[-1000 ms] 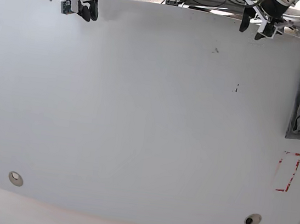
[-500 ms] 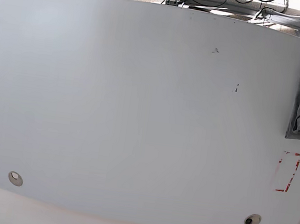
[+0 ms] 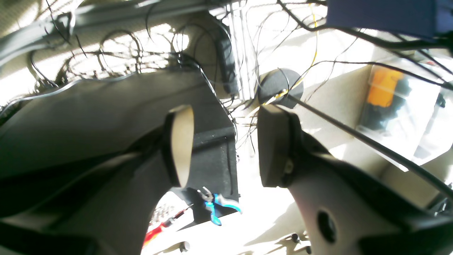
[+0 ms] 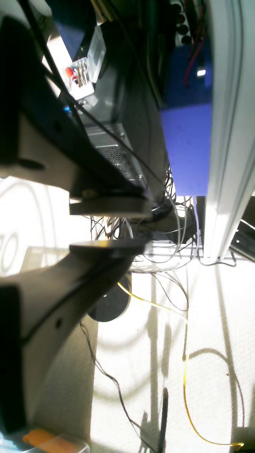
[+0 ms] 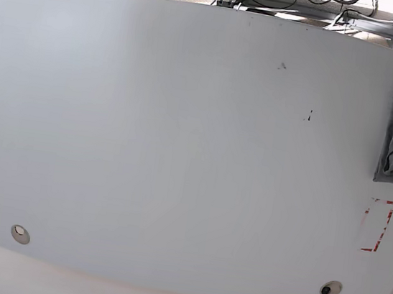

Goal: Fold the T-shirt properly

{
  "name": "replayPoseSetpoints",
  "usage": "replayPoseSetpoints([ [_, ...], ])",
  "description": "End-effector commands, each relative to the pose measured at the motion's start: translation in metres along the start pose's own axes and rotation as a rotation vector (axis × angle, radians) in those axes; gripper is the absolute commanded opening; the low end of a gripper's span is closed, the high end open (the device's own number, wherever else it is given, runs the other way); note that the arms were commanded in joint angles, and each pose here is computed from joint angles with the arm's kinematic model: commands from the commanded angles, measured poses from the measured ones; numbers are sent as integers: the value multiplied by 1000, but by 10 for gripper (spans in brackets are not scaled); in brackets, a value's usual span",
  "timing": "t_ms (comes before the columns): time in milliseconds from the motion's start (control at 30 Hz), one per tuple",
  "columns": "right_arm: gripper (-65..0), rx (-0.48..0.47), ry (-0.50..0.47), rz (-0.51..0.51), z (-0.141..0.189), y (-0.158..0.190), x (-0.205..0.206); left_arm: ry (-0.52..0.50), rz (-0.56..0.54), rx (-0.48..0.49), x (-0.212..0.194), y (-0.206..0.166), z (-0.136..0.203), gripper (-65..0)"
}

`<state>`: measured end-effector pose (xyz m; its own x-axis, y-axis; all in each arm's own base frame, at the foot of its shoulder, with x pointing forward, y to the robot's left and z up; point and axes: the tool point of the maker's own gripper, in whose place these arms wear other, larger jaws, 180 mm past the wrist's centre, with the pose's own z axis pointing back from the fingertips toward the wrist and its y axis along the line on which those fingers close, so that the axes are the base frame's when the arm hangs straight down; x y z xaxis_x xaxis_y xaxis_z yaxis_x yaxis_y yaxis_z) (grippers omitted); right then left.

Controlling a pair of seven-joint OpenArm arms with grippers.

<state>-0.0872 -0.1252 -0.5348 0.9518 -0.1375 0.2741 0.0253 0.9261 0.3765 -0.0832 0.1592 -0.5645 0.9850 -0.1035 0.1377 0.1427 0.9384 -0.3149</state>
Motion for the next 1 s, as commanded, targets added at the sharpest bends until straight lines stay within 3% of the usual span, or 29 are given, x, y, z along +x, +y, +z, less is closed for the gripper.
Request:
replayPoseSetpoints([
  [0,-549,15,3,-14,-10,1,-3,16,36,-10,-9,-1,-11,-382],
  [433,-549,-23,124,-17,-69,-14,-6,97,164,133,-13,29,-67,-379],
  [967,-544,-90,204,27,-103,-31,9,116,205,277,8,61,-76,-378],
])
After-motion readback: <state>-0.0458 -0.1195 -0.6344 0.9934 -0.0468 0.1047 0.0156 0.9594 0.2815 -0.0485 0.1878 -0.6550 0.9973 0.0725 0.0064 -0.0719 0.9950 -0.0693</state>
